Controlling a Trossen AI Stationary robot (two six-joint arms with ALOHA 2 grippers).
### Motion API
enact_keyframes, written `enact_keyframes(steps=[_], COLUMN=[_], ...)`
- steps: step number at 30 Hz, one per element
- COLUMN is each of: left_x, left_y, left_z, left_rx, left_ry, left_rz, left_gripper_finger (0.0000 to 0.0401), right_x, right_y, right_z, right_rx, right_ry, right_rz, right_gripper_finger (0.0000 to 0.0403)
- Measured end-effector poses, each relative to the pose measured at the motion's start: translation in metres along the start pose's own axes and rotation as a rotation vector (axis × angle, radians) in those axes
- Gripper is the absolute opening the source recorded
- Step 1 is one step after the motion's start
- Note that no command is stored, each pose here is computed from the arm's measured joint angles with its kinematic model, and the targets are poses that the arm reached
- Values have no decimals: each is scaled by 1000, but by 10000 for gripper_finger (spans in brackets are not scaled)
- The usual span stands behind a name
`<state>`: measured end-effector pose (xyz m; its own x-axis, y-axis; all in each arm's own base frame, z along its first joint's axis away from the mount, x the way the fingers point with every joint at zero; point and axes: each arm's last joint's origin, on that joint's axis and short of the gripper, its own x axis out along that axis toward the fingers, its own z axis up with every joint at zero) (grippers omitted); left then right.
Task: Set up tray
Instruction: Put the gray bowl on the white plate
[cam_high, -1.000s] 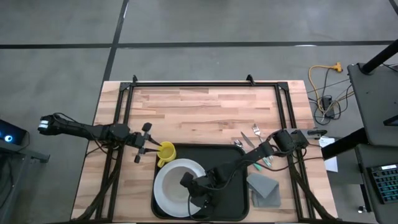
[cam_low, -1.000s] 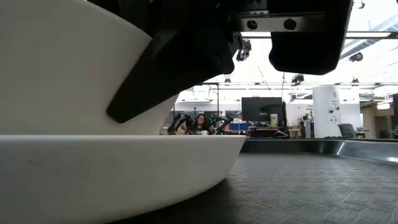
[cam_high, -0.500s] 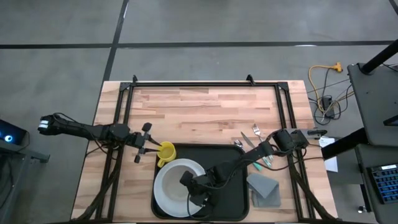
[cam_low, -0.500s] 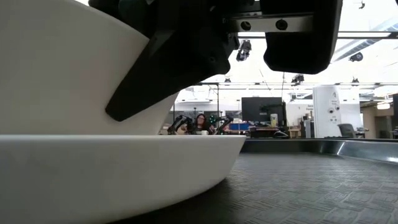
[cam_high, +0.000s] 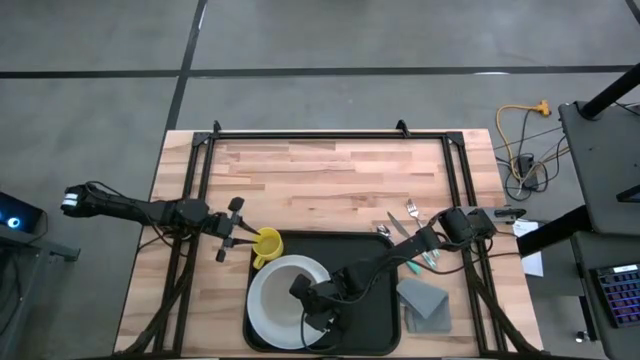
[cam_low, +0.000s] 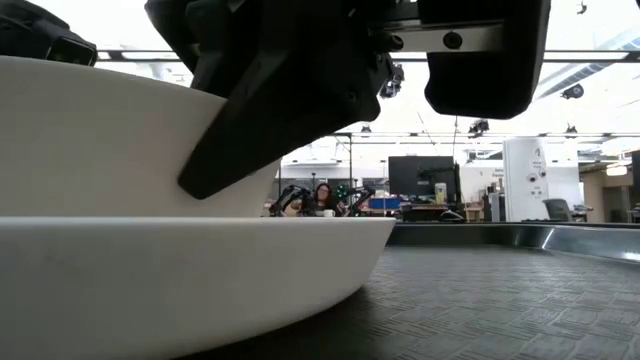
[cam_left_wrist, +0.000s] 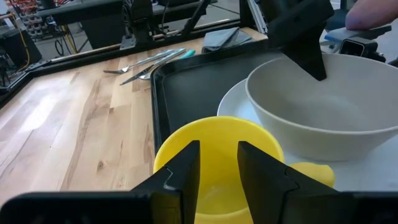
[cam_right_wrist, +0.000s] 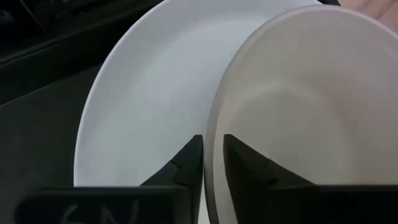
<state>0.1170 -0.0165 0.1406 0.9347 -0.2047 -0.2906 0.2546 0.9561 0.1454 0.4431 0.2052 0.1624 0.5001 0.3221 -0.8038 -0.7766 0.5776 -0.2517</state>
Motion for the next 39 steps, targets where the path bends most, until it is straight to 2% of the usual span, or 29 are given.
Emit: enact_keyframes(steps=[20,39], left_x=[0,0], left_y=[0,0], left_z=[0,0], left_rx=[0,0], left_ry=[0,1], left_rz=[0,0], left_gripper_finger=[94,94], right_x=[-6,-24], right_y=[-1,-7], right_z=[4,15], right_rx=[31,117], right_ry=[30,95], right_rz=[18,41], right_gripper_finger=[116,120])
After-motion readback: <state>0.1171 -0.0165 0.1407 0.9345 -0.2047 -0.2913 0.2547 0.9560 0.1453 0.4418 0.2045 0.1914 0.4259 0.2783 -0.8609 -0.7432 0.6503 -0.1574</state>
